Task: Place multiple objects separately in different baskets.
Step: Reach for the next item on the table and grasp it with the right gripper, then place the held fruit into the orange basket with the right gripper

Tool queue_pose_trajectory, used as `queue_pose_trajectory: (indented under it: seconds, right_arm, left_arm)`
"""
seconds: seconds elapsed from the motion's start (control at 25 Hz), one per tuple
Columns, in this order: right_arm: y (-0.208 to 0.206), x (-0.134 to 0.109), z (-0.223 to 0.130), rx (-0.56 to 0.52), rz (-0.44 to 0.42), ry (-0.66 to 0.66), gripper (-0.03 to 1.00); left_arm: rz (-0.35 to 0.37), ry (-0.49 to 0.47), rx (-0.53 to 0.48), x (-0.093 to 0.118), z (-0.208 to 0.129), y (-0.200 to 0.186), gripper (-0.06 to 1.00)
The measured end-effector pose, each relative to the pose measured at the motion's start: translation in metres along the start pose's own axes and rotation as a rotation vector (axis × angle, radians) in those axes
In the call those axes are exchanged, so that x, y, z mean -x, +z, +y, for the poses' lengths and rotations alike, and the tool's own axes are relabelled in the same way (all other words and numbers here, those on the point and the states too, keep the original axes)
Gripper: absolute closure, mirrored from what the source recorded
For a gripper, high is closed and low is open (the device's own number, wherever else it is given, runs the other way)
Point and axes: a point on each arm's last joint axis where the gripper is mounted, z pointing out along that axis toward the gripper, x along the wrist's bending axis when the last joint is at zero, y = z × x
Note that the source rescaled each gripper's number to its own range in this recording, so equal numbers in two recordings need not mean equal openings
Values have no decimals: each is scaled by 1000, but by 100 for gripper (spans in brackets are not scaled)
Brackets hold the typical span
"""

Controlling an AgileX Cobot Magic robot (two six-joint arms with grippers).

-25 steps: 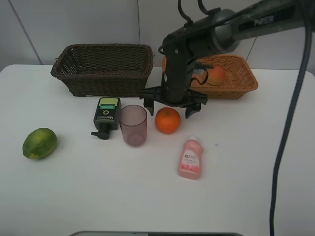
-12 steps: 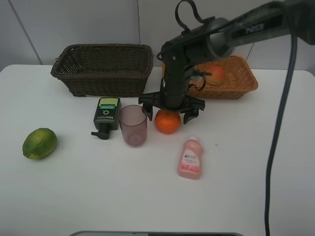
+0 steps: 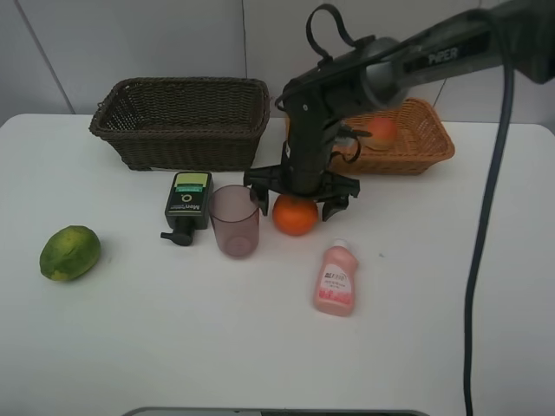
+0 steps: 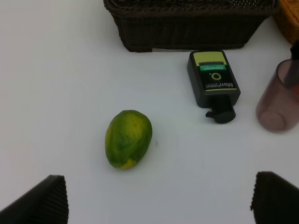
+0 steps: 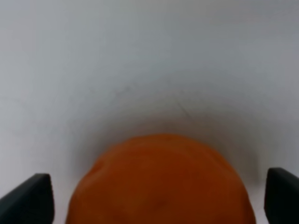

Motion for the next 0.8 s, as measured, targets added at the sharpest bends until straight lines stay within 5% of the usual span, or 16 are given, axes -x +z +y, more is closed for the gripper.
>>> queue_pose_trajectory:
  seconds: [0.16, 0.8]
  right_arm:
    - [4, 1, -2, -18, -18, -2, 50]
    - [4, 1, -2, -21, -17, 1, 50]
  left_arm:
    - [0, 0, 0, 0, 0, 0, -6]
    - [0, 0, 0, 0, 0, 0, -6]
